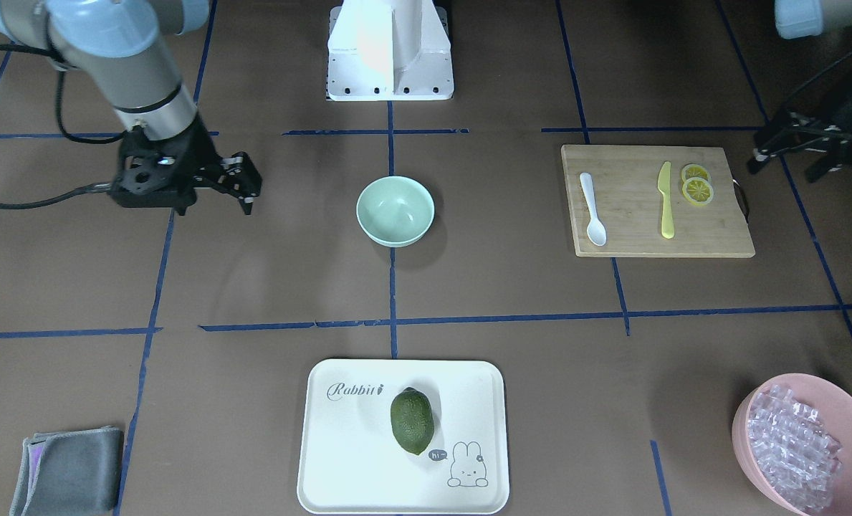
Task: Place spoon in bowl
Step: 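Release the bowl and withdraw the right gripper to its rest pose, then lower the left gripper onto the white spoon handle on the board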
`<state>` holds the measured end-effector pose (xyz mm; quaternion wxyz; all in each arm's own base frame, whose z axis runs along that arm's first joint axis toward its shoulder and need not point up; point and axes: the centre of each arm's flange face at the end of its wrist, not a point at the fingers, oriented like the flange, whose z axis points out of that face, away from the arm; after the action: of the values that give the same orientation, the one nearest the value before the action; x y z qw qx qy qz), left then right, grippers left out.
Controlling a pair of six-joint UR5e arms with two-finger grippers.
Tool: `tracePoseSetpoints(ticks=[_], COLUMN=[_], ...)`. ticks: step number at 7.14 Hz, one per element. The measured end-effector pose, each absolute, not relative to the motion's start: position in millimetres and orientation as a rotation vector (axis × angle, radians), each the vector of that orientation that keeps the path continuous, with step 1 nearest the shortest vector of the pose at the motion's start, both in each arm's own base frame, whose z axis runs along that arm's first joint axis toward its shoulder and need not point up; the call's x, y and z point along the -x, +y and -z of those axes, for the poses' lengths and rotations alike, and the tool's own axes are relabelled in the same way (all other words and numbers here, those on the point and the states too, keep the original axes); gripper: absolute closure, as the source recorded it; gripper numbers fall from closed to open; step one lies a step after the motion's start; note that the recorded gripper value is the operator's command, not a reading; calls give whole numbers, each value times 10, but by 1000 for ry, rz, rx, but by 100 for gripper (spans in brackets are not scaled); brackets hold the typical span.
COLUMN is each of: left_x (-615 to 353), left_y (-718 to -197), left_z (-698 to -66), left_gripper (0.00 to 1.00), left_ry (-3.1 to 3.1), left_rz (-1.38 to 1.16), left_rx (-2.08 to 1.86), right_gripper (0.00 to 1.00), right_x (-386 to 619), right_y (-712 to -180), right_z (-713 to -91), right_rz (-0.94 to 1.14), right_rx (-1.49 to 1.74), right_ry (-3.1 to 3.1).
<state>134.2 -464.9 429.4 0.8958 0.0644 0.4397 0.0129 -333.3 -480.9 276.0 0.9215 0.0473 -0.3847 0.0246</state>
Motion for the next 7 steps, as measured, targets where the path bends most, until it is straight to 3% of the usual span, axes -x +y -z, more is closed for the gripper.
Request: tracePoseSetpoints(ticks=[3, 7], left_x=[-2616, -3572], left_y=[-4350, -3982], left_z=[-3973, -4144], left_gripper=[0, 6], left_ry=[865, 806], left_rz=[86, 107], left_rx=[-149, -145], right_gripper=[0, 0], right_x=[2101, 921], right_y=[-5070, -4891], right_z=[-3754, -4717], right_rz=[117, 245], right_rx=[-106, -106], right_ry=[-742, -731])
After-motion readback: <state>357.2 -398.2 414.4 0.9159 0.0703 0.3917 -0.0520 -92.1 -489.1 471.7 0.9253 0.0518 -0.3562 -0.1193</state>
